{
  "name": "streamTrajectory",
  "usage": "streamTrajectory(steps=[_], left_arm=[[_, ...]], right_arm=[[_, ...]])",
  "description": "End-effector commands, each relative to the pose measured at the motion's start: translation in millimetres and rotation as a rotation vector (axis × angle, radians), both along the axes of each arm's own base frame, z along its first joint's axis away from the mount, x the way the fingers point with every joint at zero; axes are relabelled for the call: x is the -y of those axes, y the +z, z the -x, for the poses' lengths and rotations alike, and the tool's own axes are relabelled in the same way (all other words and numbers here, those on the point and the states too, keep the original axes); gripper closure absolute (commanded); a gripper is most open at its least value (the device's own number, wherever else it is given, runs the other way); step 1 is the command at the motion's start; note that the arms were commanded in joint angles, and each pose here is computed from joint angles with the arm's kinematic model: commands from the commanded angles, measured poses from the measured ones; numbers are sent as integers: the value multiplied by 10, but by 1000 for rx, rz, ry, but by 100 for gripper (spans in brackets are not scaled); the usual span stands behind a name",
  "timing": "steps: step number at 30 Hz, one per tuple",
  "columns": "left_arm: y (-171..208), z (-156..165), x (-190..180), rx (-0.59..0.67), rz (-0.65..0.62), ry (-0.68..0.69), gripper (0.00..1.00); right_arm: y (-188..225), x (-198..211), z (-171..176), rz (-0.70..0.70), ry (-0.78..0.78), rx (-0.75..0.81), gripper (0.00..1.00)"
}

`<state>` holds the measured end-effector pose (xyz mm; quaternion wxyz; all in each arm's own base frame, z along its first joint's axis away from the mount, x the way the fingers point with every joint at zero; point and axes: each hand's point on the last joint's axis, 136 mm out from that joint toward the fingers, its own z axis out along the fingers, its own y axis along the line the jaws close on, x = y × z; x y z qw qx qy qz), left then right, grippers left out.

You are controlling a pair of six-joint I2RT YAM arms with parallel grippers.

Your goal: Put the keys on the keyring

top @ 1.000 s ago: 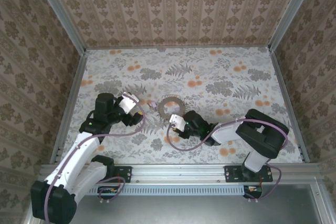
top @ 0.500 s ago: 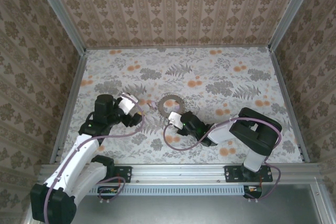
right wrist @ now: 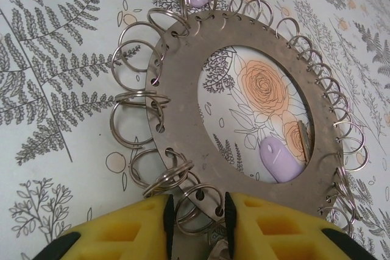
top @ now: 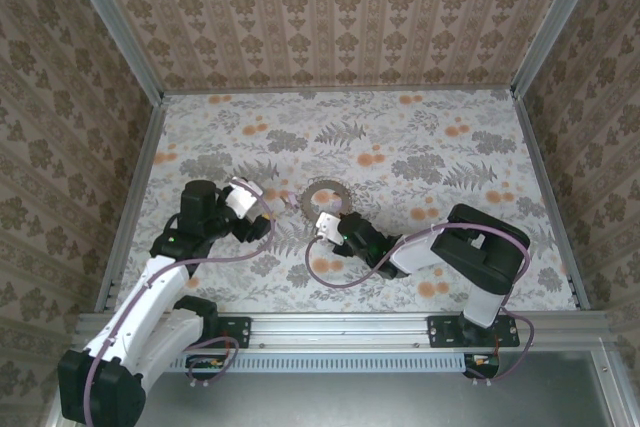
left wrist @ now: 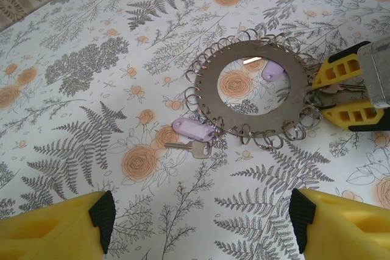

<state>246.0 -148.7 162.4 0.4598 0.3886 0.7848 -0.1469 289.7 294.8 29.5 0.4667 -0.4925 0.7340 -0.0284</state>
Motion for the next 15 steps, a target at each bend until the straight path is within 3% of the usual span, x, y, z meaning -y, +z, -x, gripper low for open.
streamTrajectory(steps=[1, 8, 15], left_arm=[[-21, 3, -25, -13, 18, 23, 22], [-44, 1, -24, -20, 16, 23, 22], [-53, 4, -18, -26, 19, 21, 22]], right_arm=[[-109, -78, 96, -2, 35, -65, 64], [-233, -79, 133, 4, 41, -116, 62], [-166, 95, -64, 52, -72, -7, 71]])
